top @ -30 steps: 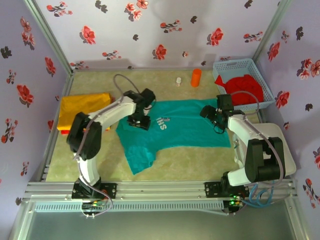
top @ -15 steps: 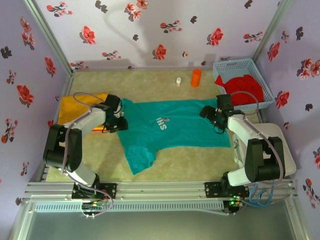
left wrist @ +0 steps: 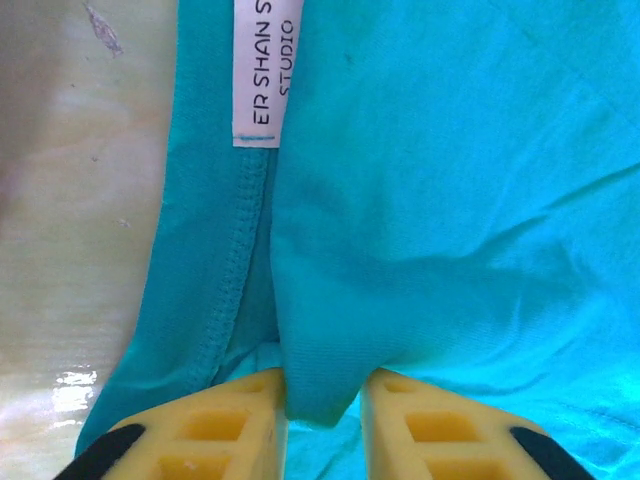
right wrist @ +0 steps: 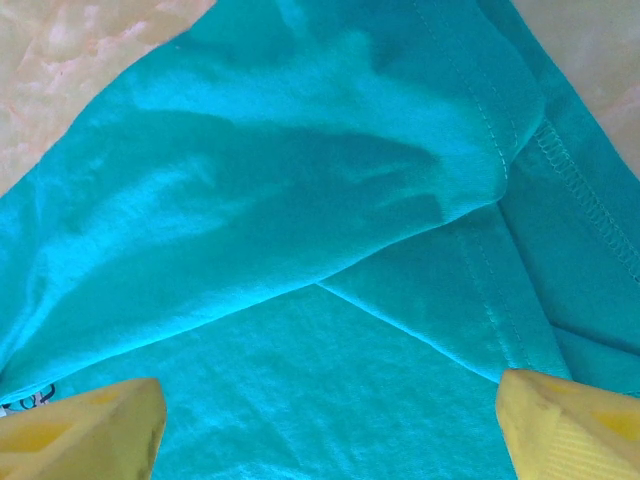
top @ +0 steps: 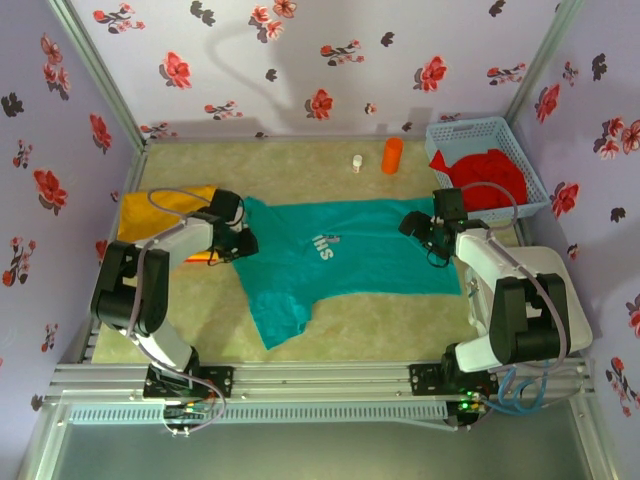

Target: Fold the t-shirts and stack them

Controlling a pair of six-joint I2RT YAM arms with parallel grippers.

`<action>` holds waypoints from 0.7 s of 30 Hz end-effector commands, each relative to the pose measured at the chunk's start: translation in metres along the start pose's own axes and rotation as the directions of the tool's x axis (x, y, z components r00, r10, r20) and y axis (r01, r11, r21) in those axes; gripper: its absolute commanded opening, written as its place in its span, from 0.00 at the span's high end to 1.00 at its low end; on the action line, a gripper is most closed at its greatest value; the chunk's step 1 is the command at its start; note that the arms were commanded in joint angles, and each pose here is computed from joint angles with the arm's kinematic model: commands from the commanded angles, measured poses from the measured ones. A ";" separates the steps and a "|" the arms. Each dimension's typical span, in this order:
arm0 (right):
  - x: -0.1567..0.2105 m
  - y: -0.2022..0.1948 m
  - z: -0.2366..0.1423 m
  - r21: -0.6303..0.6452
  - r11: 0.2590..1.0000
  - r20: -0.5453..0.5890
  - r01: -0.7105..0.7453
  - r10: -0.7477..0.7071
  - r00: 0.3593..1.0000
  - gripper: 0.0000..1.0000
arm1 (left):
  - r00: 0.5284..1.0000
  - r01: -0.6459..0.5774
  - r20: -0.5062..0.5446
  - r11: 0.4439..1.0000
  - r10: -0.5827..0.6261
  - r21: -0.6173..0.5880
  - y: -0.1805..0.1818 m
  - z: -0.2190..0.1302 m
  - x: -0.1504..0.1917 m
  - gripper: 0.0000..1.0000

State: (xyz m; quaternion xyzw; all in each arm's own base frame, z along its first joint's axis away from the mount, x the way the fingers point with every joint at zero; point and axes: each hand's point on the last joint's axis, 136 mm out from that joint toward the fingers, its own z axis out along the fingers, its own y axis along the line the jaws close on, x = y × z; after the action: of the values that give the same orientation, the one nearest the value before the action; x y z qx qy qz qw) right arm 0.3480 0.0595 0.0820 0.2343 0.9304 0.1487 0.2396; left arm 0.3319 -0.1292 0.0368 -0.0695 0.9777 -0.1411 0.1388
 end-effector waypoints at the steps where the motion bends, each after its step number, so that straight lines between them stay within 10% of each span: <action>1: -0.008 0.006 -0.006 -0.005 1.000 0.016 0.010 -0.010 1.000 0.14 | 1.000 0.023 -0.019 1.000 -0.023 0.005 0.004 0.006 0.005 0.80; 9: -0.007 0.004 -0.004 0.001 1.000 0.013 0.009 -0.009 1.000 0.14 | 0.996 0.055 -0.074 0.998 -0.057 -0.025 0.005 -0.005 0.013 1.00; 21: -0.003 0.003 0.001 -0.002 1.000 0.006 -0.001 0.001 1.000 0.14 | 0.980 0.170 -0.117 0.982 -0.160 0.081 -0.020 -0.038 0.020 1.00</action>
State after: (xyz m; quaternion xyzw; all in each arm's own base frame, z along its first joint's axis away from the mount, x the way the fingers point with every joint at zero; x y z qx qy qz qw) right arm 0.3503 0.0598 0.0848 0.2340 0.9293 0.1501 0.2431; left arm 0.3060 -0.1375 0.0562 -0.1163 0.9735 -0.1779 0.0850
